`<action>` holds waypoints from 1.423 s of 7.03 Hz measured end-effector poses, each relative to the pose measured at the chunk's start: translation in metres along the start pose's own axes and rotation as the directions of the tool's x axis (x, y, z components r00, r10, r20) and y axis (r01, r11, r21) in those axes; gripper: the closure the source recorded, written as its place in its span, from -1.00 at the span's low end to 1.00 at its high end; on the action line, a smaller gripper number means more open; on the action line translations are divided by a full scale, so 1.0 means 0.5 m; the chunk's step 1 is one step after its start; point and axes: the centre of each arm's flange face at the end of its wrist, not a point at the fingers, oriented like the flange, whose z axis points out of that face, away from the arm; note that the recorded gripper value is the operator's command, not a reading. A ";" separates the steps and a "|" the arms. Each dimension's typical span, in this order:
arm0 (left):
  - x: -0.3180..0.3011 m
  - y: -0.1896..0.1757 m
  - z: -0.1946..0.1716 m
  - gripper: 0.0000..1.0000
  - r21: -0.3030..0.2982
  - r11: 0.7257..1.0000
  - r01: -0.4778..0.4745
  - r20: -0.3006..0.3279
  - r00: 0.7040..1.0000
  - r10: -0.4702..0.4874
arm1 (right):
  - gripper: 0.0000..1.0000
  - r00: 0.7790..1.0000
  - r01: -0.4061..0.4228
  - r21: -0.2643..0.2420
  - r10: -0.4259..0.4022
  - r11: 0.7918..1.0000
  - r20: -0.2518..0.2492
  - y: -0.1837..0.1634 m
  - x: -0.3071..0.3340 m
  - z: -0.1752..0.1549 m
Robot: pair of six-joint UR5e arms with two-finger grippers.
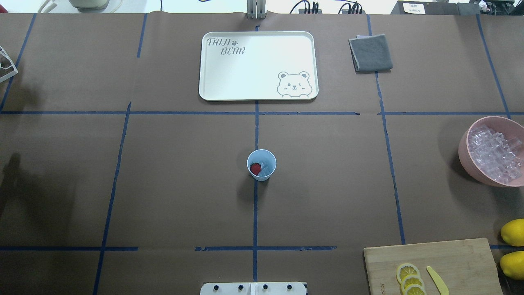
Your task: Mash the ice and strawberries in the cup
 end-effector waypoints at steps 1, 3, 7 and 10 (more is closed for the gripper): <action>-0.003 -0.007 0.008 1.00 -0.002 1.000 0.008 0.008 1.000 -0.008 | -0.99 1.000 0.002 0.001 -0.002 1.000 -0.001 -0.003 -0.002 -0.002; 0.004 -0.033 0.020 1.00 -0.003 1.000 0.012 0.012 1.000 -0.012 | -0.99 1.000 0.006 0.005 -0.006 1.000 -0.002 -0.009 -0.005 -0.005; 0.017 -0.065 0.031 0.34 0.001 1.000 0.011 0.012 1.000 -0.011 | -0.99 1.000 0.009 0.008 -0.009 1.000 -0.004 -0.013 -0.007 -0.008; 0.018 -0.071 0.028 -1.00 0.015 1.000 0.003 0.022 1.000 -0.003 | -0.99 1.000 0.008 0.008 -0.008 1.000 -0.004 -0.013 -0.006 -0.007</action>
